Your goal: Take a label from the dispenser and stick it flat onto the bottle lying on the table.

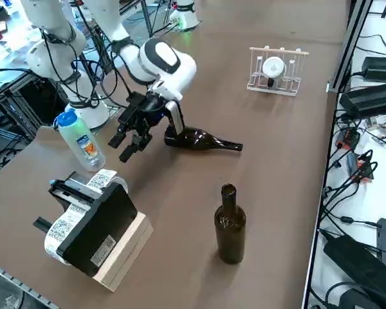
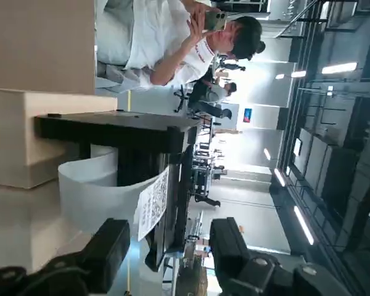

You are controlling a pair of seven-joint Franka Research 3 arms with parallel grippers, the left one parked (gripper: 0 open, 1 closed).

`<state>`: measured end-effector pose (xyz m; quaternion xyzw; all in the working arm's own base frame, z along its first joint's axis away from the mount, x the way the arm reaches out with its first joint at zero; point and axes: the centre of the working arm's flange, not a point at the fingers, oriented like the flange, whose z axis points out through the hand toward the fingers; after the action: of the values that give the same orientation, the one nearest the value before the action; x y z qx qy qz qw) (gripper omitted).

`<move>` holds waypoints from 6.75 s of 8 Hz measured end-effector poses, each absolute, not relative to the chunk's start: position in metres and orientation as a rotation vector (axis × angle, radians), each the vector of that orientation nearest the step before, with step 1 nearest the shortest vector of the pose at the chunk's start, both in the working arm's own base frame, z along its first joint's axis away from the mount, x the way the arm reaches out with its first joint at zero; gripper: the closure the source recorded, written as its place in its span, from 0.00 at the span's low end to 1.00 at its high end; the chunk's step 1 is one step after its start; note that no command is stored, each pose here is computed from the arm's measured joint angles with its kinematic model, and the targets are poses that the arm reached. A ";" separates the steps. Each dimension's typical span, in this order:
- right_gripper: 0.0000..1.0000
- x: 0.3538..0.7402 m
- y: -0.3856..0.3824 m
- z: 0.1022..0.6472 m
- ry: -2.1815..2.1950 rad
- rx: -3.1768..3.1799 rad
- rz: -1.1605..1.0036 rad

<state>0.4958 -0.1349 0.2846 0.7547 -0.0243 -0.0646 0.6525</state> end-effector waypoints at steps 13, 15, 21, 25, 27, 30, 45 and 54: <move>0.41 0.487 -0.169 0.261 -0.052 1.672 -0.187; 0.43 0.487 -0.170 0.261 -0.053 1.671 -0.188; 0.62 0.487 -0.170 0.261 -0.052 1.669 -0.187; 0.73 0.488 -0.167 0.261 -0.047 1.669 -0.182; 0.80 0.488 -0.165 0.261 -0.044 1.668 -0.180; 0.99 0.488 -0.165 0.263 -0.049 1.657 -0.185; 0.99 0.492 -0.160 0.309 -0.119 1.647 -0.147; 0.99 0.497 -0.142 0.325 -0.109 1.679 -0.139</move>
<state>0.4968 -0.1418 0.3251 0.7433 -0.0480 -0.0615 0.6643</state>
